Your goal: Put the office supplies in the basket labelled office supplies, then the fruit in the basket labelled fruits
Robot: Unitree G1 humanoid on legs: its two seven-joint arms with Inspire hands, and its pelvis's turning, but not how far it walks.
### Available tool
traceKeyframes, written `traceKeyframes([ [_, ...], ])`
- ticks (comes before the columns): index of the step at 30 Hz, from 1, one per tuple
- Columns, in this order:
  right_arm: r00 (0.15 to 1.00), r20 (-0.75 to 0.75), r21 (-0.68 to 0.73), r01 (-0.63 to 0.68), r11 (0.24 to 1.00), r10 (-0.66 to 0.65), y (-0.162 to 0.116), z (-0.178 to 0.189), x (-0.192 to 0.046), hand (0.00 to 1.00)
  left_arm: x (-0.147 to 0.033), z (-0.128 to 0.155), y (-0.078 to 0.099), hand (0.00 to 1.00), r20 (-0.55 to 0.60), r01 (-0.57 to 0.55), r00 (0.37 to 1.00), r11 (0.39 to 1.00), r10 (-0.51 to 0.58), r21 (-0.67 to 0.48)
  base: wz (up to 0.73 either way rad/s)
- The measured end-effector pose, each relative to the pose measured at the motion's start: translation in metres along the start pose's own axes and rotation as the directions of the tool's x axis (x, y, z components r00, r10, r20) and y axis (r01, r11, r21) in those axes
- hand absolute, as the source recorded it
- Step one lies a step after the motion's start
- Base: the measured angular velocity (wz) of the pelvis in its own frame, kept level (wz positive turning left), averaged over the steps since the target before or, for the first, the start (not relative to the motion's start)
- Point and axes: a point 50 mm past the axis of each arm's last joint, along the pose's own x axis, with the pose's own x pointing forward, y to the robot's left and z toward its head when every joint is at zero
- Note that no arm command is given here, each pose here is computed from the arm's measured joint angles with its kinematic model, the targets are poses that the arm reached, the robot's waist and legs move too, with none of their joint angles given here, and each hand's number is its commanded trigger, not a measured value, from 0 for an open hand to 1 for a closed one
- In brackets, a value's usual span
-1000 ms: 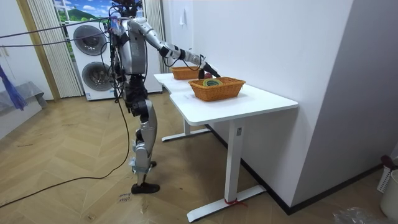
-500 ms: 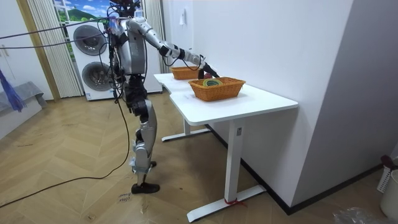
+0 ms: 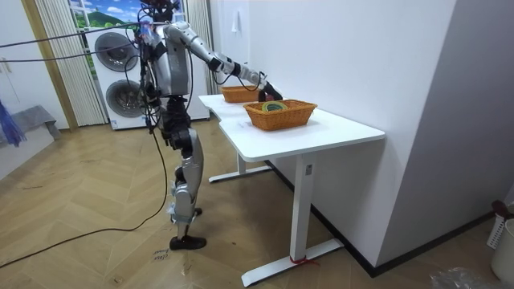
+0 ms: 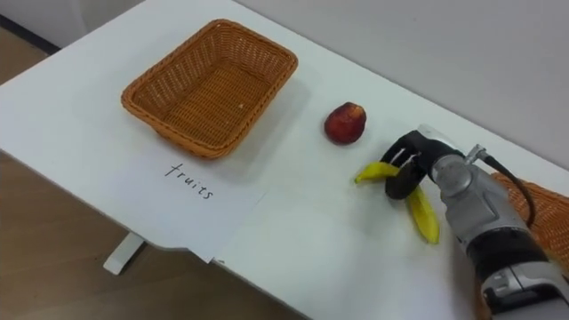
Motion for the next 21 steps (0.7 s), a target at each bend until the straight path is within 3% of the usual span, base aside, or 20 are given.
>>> traceKeyframes([
  [15,1.0,0.008,0.007,-0.017,1.0,0.017,0.001,0.001,0.0,1.0,0.001,0.002,0.0,0.0,0.008,0.029,1.0,1.0,-0.029,-0.004,0.0],
  [21,0.998,0.057,-0.055,0.001,0.998,0.002,-0.003,0.015,-0.002,1.0,0.001,0.0,-0.002,0.0,-0.003,0.038,0.999,0.999,-0.038,0.002,-0.03],
])
